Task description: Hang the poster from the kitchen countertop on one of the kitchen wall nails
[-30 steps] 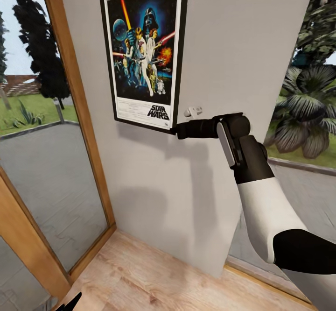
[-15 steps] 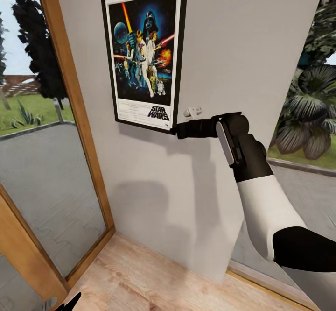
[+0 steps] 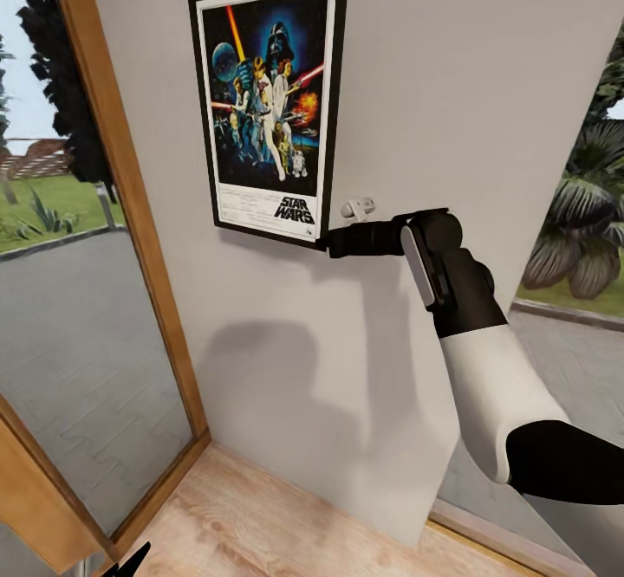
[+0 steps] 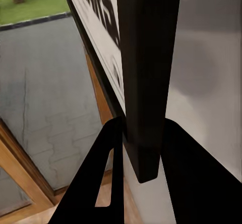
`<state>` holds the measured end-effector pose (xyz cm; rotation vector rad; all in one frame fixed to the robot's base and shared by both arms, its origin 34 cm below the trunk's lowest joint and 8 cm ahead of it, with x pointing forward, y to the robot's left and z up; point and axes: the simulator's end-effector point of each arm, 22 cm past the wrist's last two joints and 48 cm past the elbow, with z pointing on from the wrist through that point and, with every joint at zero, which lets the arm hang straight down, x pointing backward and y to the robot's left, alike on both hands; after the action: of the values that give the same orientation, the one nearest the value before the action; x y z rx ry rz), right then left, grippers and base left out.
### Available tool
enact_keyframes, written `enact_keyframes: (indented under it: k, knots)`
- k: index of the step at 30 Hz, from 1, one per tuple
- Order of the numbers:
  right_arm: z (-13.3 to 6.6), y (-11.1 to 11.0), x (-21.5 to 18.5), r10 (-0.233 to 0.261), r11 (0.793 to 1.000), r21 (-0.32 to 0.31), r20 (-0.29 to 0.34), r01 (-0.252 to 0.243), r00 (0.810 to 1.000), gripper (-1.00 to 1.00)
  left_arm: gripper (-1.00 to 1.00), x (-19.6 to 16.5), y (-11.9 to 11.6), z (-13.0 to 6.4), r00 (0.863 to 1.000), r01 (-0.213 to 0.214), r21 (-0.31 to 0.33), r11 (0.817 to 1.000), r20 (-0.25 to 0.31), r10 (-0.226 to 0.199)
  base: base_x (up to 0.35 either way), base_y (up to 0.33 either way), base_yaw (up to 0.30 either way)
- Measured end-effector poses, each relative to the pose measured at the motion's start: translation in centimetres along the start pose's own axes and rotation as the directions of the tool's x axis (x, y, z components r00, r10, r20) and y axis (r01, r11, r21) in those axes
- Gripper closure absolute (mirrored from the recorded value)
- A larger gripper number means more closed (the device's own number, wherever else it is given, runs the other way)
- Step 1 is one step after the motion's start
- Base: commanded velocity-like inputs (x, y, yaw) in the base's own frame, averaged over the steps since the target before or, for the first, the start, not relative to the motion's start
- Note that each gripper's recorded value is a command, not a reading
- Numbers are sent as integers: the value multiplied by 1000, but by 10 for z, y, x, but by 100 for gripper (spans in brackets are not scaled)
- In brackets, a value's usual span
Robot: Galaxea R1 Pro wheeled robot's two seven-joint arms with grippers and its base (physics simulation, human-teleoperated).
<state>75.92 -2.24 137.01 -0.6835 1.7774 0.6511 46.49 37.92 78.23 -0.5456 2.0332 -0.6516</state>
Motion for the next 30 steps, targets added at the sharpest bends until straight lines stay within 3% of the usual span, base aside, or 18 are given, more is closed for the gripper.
enact_keyframes:
  k: [14,30]
  knots:
    - [0,0,0,0,1000,0,0,0,1000,100,-100,0,0,0,1000,0,-1,1000,0,0,149,0,0]
    - [3,7,12,6,999,-33,1,-6,1000,100,-100,-1,2,-1,1000,-4,-6,1000,3,4,4,0,0]
